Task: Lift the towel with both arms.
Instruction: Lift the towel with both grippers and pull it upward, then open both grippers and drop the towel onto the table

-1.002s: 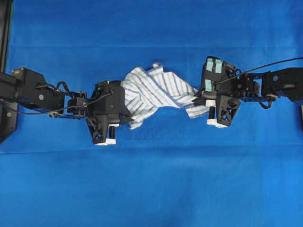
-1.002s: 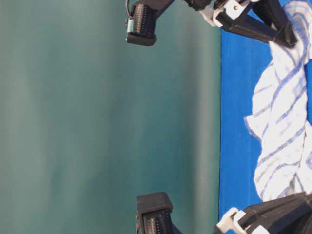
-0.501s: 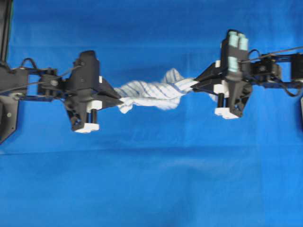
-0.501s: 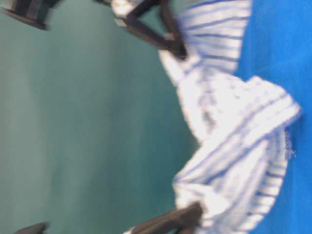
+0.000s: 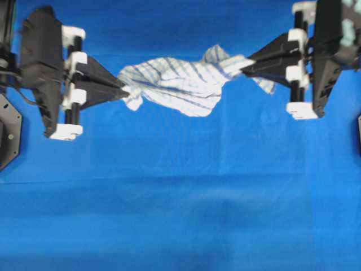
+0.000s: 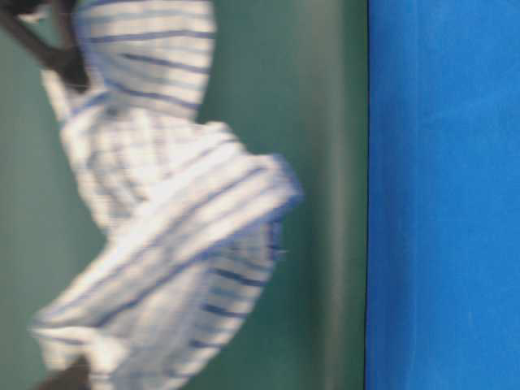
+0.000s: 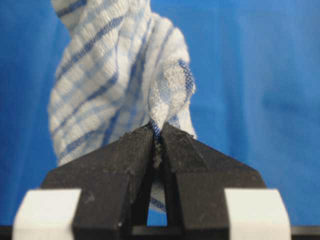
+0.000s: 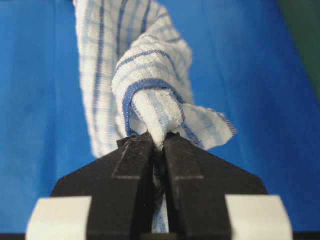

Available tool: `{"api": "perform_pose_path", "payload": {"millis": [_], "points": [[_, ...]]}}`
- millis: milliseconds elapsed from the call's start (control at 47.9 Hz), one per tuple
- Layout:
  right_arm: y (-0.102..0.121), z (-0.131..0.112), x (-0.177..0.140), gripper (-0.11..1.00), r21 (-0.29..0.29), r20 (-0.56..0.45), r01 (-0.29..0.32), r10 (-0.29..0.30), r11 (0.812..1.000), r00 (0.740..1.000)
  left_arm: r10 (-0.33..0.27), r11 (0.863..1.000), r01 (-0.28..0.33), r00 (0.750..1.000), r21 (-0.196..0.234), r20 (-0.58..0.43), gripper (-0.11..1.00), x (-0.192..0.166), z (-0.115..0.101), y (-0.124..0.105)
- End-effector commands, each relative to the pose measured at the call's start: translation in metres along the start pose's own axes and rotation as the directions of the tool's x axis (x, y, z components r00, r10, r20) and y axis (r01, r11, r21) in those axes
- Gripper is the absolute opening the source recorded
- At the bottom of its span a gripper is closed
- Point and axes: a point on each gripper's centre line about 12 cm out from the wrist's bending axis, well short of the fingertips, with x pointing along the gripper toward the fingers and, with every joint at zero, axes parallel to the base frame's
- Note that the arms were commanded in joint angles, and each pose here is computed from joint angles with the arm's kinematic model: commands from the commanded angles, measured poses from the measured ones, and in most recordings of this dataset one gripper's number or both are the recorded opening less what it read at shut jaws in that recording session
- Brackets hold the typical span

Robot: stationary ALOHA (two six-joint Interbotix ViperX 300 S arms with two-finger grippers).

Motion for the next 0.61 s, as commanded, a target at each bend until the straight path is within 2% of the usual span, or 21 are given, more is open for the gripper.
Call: {"api": "perform_pose_path", "payload": {"millis": [0, 125, 355, 584], "points": [[-0.001, 0.028, -0.016, 0.04, -0.010, 0.063, 0.007, -0.006, 1.000, 0.998, 0.003, 1.000, -0.003, 0.998, 0.001, 0.064, 0.01, -0.014, 0.030, 0.001], [-0.002, 0.041, -0.025, 0.04, -0.019, 0.077, 0.013, -0.011, 1.000, 0.997, 0.004, 1.000, -0.004, 0.996, 0.001, 0.093, 0.01, -0.021, 0.048, 0.001], [-0.002, 0.038, -0.021, 0.04, -0.024, 0.052, 0.013, -0.011, 1.000, 0.999, 0.004, 1.000, -0.004, 0.999, 0.002, 0.051, 0.01, -0.011, 0.043, 0.001], [-0.002, 0.039, -0.023, 0.05, -0.035, 0.061, 0.017, -0.015, 0.999, 0.998, 0.004, 1.000, -0.004, 0.997, 0.002, 0.081, 0.04, -0.014, 0.047, 0.001]]}}
